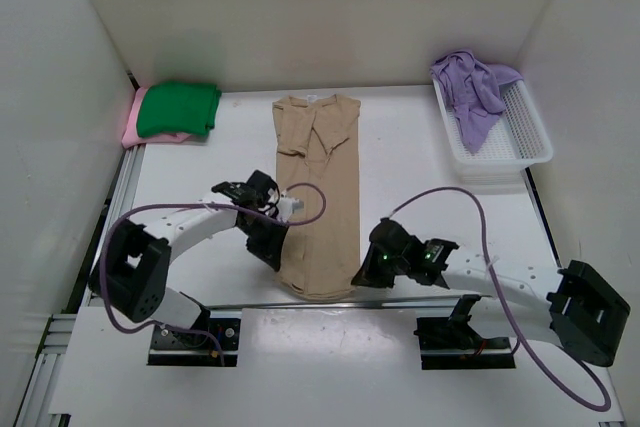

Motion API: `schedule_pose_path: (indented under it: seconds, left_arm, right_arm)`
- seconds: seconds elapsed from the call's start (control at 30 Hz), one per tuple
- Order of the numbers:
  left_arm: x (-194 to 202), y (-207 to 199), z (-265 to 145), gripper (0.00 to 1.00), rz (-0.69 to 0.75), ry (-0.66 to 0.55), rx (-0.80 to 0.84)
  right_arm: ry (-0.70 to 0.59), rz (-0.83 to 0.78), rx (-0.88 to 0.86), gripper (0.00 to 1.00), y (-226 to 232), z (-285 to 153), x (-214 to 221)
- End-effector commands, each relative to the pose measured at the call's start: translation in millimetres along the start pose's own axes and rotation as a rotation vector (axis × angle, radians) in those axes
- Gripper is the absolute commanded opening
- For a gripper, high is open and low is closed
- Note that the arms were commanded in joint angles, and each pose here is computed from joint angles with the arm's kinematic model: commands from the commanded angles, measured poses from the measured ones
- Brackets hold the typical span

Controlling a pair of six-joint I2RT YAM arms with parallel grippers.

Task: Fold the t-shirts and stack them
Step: Grab the bottom of the folded rectangular tshirt with both arms, then fold the folded rectangular tshirt in 1/3 of the way

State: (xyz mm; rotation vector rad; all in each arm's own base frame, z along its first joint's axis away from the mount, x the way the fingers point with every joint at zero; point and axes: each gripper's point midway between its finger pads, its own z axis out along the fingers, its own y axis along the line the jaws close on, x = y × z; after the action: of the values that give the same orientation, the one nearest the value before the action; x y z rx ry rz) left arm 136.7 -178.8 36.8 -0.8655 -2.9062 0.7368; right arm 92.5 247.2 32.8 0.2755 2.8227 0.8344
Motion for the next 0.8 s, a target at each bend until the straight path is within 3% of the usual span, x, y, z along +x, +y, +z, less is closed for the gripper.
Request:
schedule_pose_path:
  seconds: [0.0,0.07,0.27,0.33,0.5,0.77]
  left_arm:
    - [-48,-10,-50,0.10,0.077,-0.212,-0.040]
    - [-70,-8,-72,0.10,0.073,-0.297,-0.052]
    - [-137,23,-127,0.10,0.014,-0.462,-0.154]
    - [-155,32,-125,0.10,-0.002,-0.449,-0.155]
    - [-205,61,-133,0.10,-0.036,-0.469,-0.205]
    - [-248,114,-119,0.10,-0.142,-0.442,-0.095]
  right_arm:
    - [-0.102,-0.052,-0.070,0.00,43,-36,-39]
    - [-0.180,-0.099,-0.086,0.00,61,-56,-73]
    - [-0.239,-0.175,-0.096,0.00,86,-76,-160]
    - [-0.247,-0.224,-0.092,0.00,102,-70,-193]
    - [-0.193,-0.178,-0.062,0.00,101,-33,-256]
    - [-0.163,-0.085,-0.062,0.00,81,8,-315]
